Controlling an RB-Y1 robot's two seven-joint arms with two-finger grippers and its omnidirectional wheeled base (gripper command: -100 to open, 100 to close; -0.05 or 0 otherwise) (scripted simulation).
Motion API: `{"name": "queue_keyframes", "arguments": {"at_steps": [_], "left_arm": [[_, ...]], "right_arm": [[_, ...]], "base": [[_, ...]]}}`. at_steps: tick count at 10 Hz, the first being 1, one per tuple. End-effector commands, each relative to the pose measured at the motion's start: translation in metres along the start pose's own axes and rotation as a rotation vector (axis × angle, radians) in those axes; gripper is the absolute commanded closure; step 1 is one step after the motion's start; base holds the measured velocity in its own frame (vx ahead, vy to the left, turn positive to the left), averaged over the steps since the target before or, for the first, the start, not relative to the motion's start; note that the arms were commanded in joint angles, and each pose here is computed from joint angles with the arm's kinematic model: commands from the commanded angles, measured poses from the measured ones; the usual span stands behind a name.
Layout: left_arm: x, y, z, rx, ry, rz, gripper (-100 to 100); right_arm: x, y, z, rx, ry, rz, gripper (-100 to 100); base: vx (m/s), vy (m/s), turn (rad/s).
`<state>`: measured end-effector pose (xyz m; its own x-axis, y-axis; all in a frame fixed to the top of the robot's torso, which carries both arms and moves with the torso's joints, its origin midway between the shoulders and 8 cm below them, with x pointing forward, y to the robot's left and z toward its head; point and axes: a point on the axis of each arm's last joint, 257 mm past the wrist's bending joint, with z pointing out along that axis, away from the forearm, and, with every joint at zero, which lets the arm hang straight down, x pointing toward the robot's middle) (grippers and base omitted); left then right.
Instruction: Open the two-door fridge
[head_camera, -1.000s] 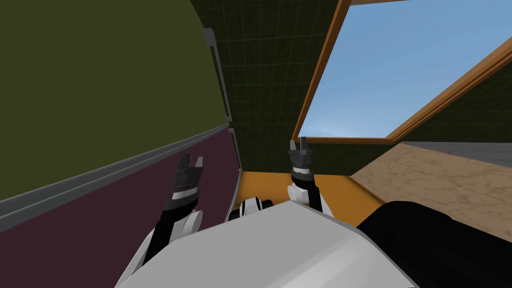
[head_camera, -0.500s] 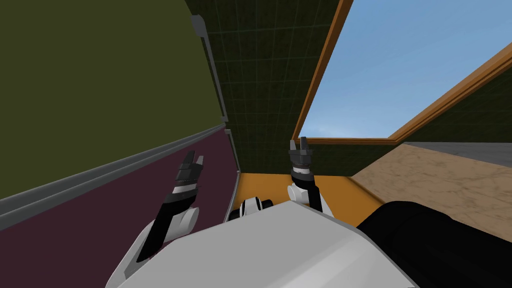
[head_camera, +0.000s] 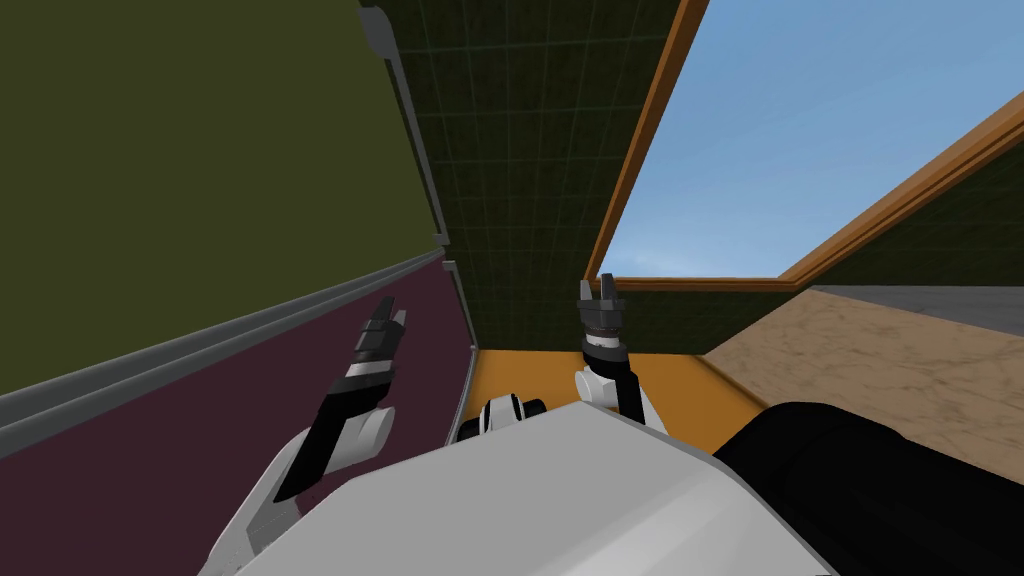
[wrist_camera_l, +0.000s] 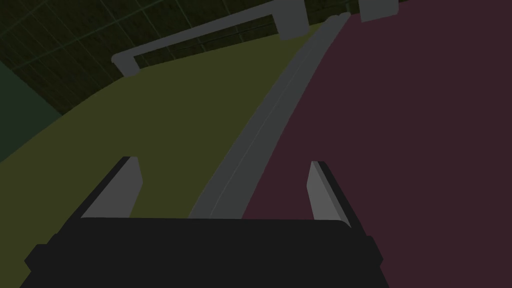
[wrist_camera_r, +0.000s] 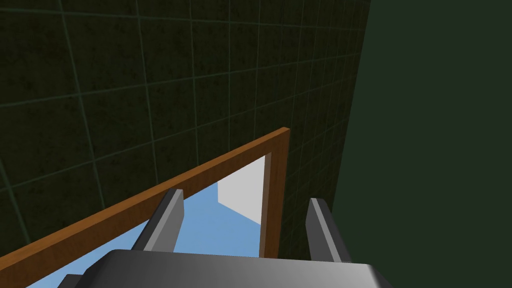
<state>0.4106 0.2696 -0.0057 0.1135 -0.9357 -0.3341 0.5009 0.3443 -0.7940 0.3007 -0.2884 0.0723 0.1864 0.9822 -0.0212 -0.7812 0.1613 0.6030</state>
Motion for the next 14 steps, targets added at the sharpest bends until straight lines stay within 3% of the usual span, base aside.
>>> {"name": "queue_keyframes", "arguments": {"at_steps": [1, 6, 14], "left_arm": [[-0.005, 0.011, 0.007, -0.046, 0.0, 0.03, -100], [-0.021, 0.027, 0.025, -0.12, -0.016, 0.099, -100], [-0.044, 0.059, 0.044, -0.27, -0.044, 0.161, -100]], "right_arm": [[0.0, 0.0, 0.0, 0.0, 0.0, 0.0, 0], [0.0, 0.0, 0.0, 0.0, 0.0, 0.0, 0], [0.0, 0.0, 0.0, 0.0, 0.0, 0.0, 0]], "base": [[0.071, -0.062, -0.011], [0.089, -0.05, -0.025], [0.08, -0.049, -0.018]]}}
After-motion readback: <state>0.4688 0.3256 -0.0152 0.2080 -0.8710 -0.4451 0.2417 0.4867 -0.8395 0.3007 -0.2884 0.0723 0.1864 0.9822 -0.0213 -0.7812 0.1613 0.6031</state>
